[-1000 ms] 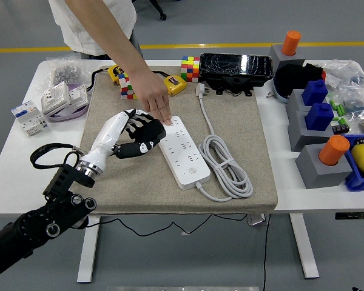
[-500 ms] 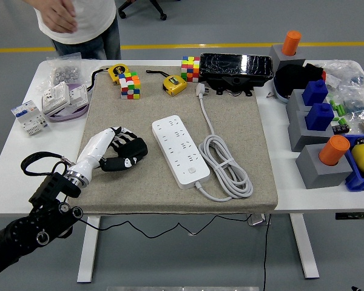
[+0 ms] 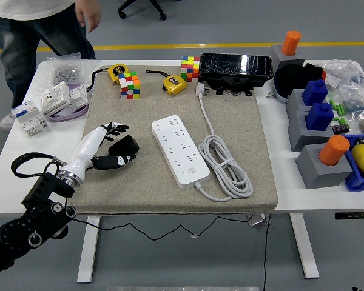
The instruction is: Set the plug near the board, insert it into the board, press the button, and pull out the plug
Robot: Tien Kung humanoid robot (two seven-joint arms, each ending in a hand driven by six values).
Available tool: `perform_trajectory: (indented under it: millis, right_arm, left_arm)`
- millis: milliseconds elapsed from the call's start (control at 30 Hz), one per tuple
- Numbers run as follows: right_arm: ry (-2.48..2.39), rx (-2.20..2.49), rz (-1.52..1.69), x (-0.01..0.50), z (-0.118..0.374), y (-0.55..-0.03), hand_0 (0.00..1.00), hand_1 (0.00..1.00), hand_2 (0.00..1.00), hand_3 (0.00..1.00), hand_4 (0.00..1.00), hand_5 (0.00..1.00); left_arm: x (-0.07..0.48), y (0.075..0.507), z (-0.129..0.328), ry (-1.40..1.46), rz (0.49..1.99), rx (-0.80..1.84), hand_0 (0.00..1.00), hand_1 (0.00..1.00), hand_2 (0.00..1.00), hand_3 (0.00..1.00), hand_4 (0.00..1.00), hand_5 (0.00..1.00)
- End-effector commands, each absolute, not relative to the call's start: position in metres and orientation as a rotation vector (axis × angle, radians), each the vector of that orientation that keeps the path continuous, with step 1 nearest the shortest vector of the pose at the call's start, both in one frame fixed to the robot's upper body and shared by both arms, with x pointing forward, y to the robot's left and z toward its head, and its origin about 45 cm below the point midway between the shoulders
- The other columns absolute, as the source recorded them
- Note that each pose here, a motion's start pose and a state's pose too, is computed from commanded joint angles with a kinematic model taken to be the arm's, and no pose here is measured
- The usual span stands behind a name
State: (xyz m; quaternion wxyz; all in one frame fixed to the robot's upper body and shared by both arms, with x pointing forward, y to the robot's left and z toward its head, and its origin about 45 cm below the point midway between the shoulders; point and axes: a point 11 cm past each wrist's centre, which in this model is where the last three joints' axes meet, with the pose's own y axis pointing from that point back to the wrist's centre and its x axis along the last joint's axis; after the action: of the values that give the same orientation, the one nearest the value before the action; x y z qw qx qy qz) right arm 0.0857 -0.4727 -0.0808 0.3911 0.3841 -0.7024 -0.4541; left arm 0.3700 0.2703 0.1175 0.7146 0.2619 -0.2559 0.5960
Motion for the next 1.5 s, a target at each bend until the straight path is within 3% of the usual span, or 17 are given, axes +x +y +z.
perform_trajectory:
  millis: [267, 300, 467, 500, 1500]
  right_arm:
    - [-1.791, 0.974, -1.155, 0.086, -0.081, -0.473, 0.575, 0.630, 0.611, 0.544, 0.884, 0.421]
    - [-1.791, 0.973, -1.156, 0.086, -0.081, -0.473, 0.574, 0.630, 0.611, 0.544, 0.884, 0.421]
    - [-1.790, 0.971, -1.158, 0.085, -0.081, -0.472, 0.574, 0.630, 0.611, 0.544, 0.884, 0.421]
    - [-1.792, 0.972, -1.158, 0.085, -0.081, -0.472, 0.575, 0.630, 0.611, 0.544, 0.884, 0.421]
    - [-1.839, 0.988, -1.110, 0.107, -0.070, -0.487, 0.575, 0.632, 0.611, 0.544, 0.884, 0.421]
  left_arm:
    - [0.370, 0.274, 0.146, -0.507, 1.408, 0.399, 0.610, 0.730, 0.719, 0.762, 0.992, 0.271]
    - [0.370, 0.275, 0.150, -0.492, 1.422, 0.370, 0.562, 0.666, 0.641, 0.705, 0.918, 0.286]
    - [0.371, 0.278, 0.165, -0.414, 1.482, 0.256, 0.562, 0.666, 0.641, 0.705, 0.918, 0.286]
    - [0.371, 0.279, 0.168, -0.409, 1.486, 0.244, 0.538, 0.642, 0.582, 0.626, 0.845, 0.273]
    - [0.377, 0.259, 0.200, -0.390, 1.432, 0.147, 0.528, 0.623, 0.561, 0.601, 0.810, 0.271]
